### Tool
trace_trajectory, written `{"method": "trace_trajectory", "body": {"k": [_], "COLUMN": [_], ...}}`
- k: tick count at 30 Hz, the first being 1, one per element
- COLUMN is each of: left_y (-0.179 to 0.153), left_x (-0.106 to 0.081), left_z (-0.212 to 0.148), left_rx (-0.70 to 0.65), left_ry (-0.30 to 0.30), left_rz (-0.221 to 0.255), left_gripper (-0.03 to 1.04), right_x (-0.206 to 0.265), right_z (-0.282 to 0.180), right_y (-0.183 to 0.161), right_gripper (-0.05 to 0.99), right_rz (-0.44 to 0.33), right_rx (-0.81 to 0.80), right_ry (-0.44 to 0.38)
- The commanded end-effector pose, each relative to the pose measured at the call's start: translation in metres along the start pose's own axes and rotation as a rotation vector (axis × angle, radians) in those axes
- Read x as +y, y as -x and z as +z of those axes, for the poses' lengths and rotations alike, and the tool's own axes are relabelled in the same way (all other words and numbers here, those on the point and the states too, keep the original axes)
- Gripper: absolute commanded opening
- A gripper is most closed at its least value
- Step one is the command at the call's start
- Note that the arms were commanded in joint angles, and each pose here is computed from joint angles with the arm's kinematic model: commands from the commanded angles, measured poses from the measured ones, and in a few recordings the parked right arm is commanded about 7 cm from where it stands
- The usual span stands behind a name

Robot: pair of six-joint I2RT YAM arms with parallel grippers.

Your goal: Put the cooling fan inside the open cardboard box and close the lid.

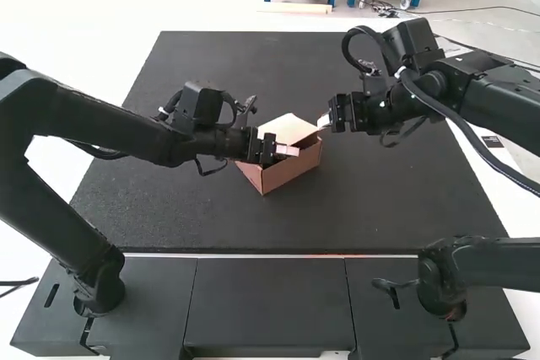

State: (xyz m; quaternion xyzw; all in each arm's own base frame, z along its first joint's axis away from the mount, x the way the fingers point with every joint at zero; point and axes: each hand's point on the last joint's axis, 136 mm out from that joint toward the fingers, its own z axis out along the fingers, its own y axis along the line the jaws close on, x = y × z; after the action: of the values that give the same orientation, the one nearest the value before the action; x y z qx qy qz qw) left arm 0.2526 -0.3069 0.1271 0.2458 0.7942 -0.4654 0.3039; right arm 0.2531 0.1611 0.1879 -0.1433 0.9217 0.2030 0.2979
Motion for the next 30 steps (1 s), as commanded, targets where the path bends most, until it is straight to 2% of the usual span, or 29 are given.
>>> {"method": "trace_trajectory", "body": {"k": [1, 11, 23, 30], "left_y": [-0.001, -0.018, -0.027, -0.038], "left_x": [-0.003, 0.019, 0.08, 0.083], "left_z": [0.0, 0.003, 0.001, 0.001], "left_rx": [-0.011, -0.011, -0.017, 0.004], "left_ry": [-0.012, 0.015, 0.123, 0.127], "left_rz": [0.041, 0.08, 0.072, 0.061], "left_gripper": [0.82, 0.82, 0.82, 0.82], "right_x": [0.001, 0.0, -0.007, -0.005], "right_z": [-0.008, -0.004, -0.002, -0.003], "right_y": [0.007, -0.001, -0.008, -0.008], "right_gripper": [0.91, 0.91, 0.91, 0.91], "right_rz": [0.017, 0.032, 0.098, 0.103], "right_rx": [-0.029, -0.008, 0.007, 0.004], "right_ry": [0.01, 0.012, 0.024, 0.032]}}
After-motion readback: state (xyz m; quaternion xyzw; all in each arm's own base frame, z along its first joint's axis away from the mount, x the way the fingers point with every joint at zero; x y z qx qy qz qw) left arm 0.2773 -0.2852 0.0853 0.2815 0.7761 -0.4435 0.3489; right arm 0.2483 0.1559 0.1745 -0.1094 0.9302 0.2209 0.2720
